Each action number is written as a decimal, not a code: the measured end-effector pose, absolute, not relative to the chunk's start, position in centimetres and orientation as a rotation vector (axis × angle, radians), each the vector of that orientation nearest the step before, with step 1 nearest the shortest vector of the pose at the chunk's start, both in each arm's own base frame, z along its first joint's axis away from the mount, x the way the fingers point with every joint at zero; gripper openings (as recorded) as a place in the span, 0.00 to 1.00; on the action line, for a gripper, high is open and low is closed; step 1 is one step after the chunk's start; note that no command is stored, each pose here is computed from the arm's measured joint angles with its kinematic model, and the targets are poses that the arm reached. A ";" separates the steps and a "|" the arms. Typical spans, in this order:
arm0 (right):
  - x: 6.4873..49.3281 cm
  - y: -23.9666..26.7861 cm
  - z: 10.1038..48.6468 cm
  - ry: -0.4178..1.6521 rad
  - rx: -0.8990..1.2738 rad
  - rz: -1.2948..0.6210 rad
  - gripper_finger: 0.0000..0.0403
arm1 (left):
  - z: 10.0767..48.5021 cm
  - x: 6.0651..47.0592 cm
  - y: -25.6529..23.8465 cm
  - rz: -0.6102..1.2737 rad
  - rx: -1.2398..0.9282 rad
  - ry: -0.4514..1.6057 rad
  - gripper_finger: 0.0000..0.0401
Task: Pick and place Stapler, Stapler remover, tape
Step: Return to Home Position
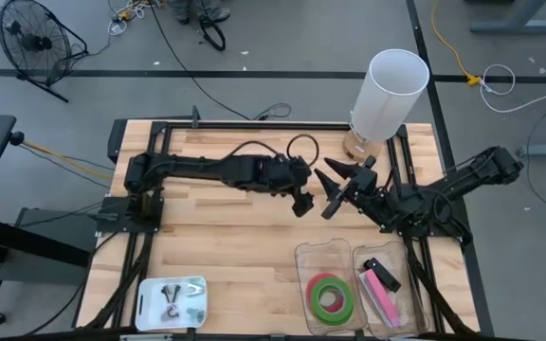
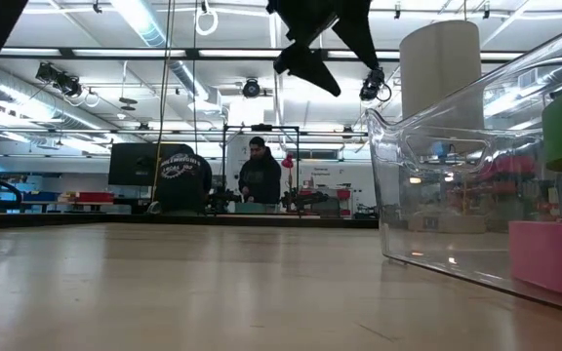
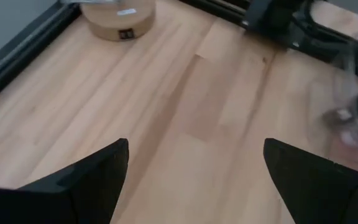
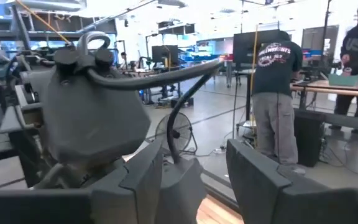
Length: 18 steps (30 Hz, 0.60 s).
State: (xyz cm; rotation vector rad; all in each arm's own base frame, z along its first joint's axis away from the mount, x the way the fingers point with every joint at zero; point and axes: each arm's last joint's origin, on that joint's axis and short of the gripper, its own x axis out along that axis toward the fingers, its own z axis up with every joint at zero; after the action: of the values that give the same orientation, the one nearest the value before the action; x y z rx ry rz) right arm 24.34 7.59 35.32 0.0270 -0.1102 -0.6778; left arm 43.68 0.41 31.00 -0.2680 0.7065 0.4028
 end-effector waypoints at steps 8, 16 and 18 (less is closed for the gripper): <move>21.8 5.2 37.4 -0.130 0.003 -0.555 0.44 | 35.5 41.1 1.2 0.422 -0.358 0.580 0.93; 16.6 2.2 39.2 -0.292 0.050 -0.457 0.44 | 43.3 34.9 -0.4 0.336 -0.382 0.378 0.93; 15.2 1.6 38.2 -0.388 0.083 -0.446 0.44 | 44.9 33.3 -1.1 0.300 -0.389 0.325 0.93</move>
State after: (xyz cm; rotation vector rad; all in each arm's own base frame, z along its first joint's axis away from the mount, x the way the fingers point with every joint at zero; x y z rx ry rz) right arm 15.17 1.58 38.24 0.0832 -0.3879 -0.4461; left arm 33.31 -1.06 44.93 -0.3891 0.3254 0.3001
